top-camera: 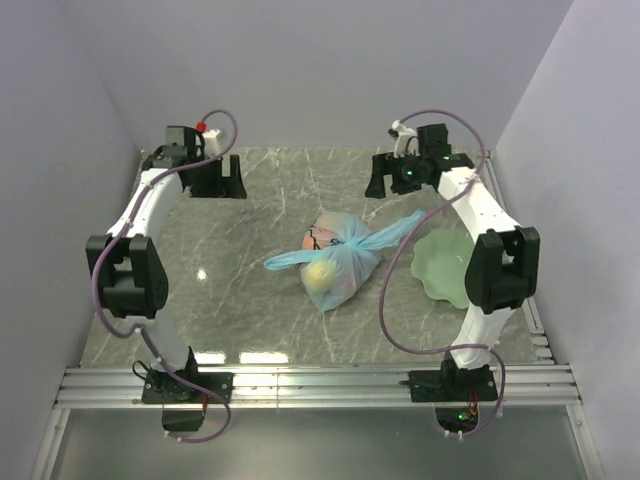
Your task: Place the fake fruits into the plastic bag and tie a complex knot
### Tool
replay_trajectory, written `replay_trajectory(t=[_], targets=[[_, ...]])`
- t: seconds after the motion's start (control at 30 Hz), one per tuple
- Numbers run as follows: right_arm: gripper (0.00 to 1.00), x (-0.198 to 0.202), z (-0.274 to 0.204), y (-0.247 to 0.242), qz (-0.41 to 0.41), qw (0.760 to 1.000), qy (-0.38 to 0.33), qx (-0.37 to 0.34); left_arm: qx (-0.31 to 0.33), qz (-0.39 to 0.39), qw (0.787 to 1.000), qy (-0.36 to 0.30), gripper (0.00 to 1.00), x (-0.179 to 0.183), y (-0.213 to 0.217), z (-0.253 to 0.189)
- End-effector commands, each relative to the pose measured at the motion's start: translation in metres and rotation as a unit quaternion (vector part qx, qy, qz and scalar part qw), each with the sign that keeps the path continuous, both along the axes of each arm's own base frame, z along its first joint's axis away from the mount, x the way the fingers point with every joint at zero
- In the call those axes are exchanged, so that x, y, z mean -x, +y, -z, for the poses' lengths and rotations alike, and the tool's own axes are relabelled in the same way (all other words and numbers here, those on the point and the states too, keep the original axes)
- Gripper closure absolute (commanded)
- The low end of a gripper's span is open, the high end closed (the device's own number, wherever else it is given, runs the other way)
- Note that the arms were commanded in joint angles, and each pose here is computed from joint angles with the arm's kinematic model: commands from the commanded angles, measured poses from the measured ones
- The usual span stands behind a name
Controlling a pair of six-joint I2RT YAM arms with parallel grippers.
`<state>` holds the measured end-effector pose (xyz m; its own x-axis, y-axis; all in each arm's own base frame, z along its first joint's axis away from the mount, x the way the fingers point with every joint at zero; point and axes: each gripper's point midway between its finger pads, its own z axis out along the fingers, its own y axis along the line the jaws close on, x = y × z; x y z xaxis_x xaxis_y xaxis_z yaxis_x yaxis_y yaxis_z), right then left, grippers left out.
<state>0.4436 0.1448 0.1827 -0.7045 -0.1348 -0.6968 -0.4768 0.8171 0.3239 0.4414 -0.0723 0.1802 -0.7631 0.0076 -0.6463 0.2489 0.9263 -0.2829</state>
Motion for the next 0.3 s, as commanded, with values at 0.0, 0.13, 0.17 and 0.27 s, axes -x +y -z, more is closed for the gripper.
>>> replay_trajectory(t=[0.0, 0.13, 0.17, 0.27], targets=[[0.02, -0.019, -0.017, 0.021, 0.021, 0.999, -0.038, 0.007, -0.02, -0.043, 0.999, -0.01, 0.01, -0.016, -0.004, 0.001], [0.02, -0.007, -0.003, 0.031, 0.027, 1.0, -0.014, -0.001, -0.033, -0.056, 0.998, 0.006, 0.0, -0.016, -0.014, 0.019], [0.02, -0.002, -0.001, 0.03, 0.028, 1.0, -0.014, -0.002, -0.033, -0.053, 0.998, 0.002, 0.01, -0.016, -0.016, 0.02], [0.02, 0.003, -0.004, 0.029, 0.033, 0.999, -0.015, -0.004, -0.024, -0.029, 0.999, -0.024, 0.0, -0.016, -0.024, 0.007]])
